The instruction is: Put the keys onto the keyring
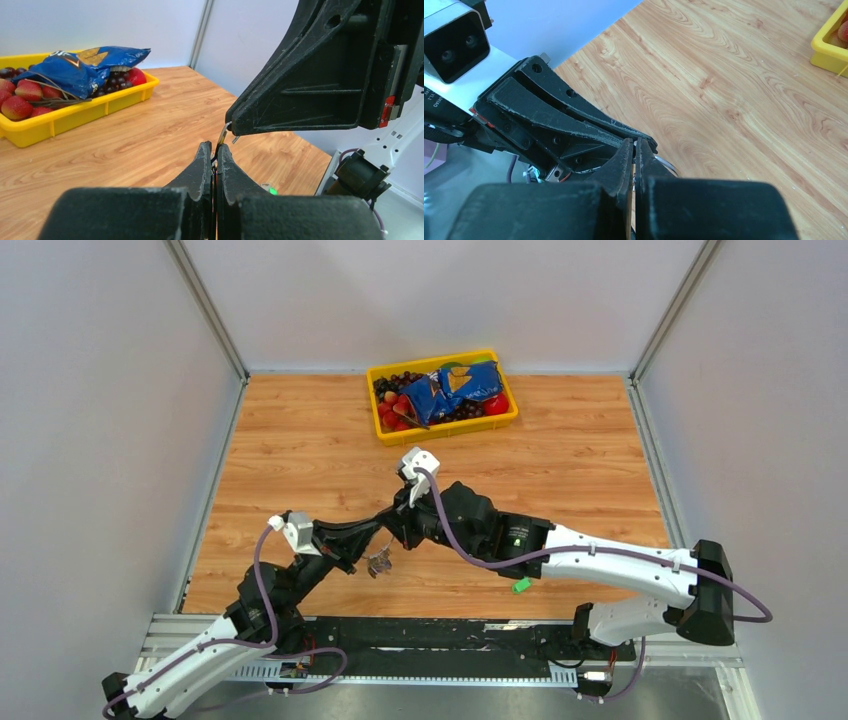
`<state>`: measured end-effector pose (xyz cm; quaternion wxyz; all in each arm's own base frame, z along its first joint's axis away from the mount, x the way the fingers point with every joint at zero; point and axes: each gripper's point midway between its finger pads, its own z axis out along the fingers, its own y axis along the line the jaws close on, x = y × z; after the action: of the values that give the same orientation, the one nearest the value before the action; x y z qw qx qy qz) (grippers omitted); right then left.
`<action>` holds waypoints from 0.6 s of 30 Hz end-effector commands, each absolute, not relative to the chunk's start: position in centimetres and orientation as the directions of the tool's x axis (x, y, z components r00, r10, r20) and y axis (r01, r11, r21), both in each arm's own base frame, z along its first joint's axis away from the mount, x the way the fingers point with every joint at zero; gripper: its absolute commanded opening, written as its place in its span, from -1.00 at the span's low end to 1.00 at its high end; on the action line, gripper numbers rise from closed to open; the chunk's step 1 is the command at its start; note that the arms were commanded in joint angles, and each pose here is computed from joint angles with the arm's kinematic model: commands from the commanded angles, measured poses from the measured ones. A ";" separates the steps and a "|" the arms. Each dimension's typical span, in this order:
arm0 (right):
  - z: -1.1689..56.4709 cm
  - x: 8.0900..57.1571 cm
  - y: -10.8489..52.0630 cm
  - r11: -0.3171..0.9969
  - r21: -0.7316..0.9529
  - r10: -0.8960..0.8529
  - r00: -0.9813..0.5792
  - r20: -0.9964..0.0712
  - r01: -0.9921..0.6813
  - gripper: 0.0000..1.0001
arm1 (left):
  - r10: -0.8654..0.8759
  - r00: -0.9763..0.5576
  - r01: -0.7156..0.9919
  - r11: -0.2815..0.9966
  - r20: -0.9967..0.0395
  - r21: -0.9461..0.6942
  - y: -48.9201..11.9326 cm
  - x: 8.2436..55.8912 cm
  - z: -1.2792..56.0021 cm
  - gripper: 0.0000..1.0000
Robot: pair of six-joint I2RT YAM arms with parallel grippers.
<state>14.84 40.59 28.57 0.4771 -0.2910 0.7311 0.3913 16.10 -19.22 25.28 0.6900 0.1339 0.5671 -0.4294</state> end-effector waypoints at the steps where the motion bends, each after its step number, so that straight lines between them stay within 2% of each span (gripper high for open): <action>1: 26.2 8.6 40.2 0.382 0.365 -0.177 -0.455 -0.873 -0.849 -1.00 | -0.570 0.123 0.527 0.732 -0.813 -0.433 -14.0 19.5 27.7 -0.99; 10: 24.9 6.7 40.7 0.341 0.395 -0.193 -0.474 -0.859 -0.853 -1.00 | -0.590 0.134 0.487 0.739 -0.796 -0.466 -13.0 19.8 27.4 -0.99; 18: 26.2 8.0 39.9 0.396 0.366 -0.136 -0.448 -0.883 -0.842 -1.00 | -0.583 0.127 0.502 0.736 -0.803 -0.454 -13.3 19.6 27.5 -0.99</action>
<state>7.23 40.45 23.80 0.3743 -0.3622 0.7403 0.4251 19.88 -13.75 26.02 0.7405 -0.0229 0.5739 -0.3489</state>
